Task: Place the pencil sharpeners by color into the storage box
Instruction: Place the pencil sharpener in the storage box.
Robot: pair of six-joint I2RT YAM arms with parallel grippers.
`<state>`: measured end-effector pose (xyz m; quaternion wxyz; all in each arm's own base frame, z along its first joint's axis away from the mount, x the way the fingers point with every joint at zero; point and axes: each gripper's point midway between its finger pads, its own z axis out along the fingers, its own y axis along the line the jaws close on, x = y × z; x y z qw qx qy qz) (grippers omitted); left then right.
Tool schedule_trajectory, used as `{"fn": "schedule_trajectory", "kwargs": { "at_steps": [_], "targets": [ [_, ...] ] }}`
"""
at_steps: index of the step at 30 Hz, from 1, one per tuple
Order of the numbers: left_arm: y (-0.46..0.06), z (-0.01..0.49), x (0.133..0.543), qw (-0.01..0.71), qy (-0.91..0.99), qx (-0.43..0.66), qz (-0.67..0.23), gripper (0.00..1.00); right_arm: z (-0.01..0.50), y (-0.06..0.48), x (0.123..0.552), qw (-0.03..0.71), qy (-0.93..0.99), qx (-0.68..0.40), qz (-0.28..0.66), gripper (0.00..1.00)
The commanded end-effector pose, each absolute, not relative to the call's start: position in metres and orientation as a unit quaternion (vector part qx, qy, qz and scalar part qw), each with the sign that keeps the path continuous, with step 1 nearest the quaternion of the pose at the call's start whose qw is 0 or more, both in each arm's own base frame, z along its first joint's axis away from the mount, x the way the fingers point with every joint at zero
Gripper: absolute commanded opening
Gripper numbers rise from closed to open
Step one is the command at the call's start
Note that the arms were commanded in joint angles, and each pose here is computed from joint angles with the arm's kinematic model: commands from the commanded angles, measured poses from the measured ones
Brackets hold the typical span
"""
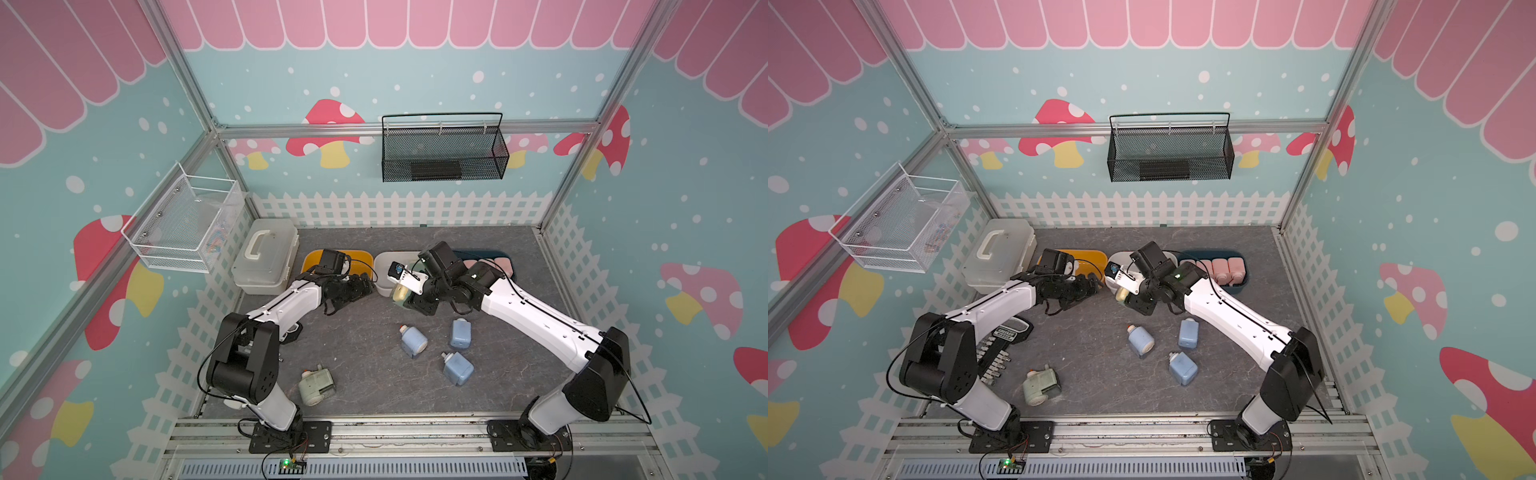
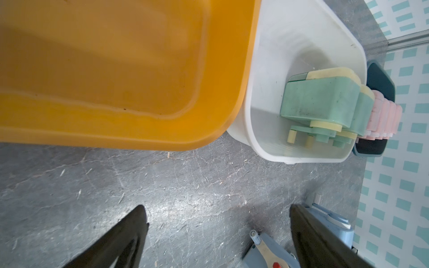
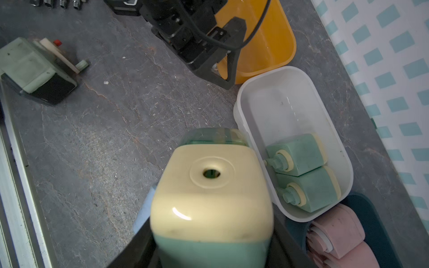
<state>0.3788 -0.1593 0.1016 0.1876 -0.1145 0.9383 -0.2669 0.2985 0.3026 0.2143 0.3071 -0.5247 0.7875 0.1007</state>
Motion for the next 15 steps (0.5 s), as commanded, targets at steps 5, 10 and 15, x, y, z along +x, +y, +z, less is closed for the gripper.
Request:
{"fn": "schedule_trajectory", "kwargs": {
  "at_steps": [5, 10, 15],
  "targets": [
    [-0.164, 0.128, 0.387, 0.209, 0.927, -0.111, -0.293, 0.96, 0.212, 0.301, 0.337, 0.276, 0.872, -0.386, 0.122, 0.00],
    [-0.164, 0.130, 0.389, 0.212, 0.926, -0.109, -0.294, 0.96, 0.204, 0.297, 0.358, 0.258, 0.906, -0.322, 0.097, 0.00],
    [-0.165, 0.134, 0.391, 0.214, 0.925, -0.106, -0.294, 0.96, 0.192, 0.299, 0.372, 0.223, 0.933, -0.267, 0.085, 0.00]
  ]
}}
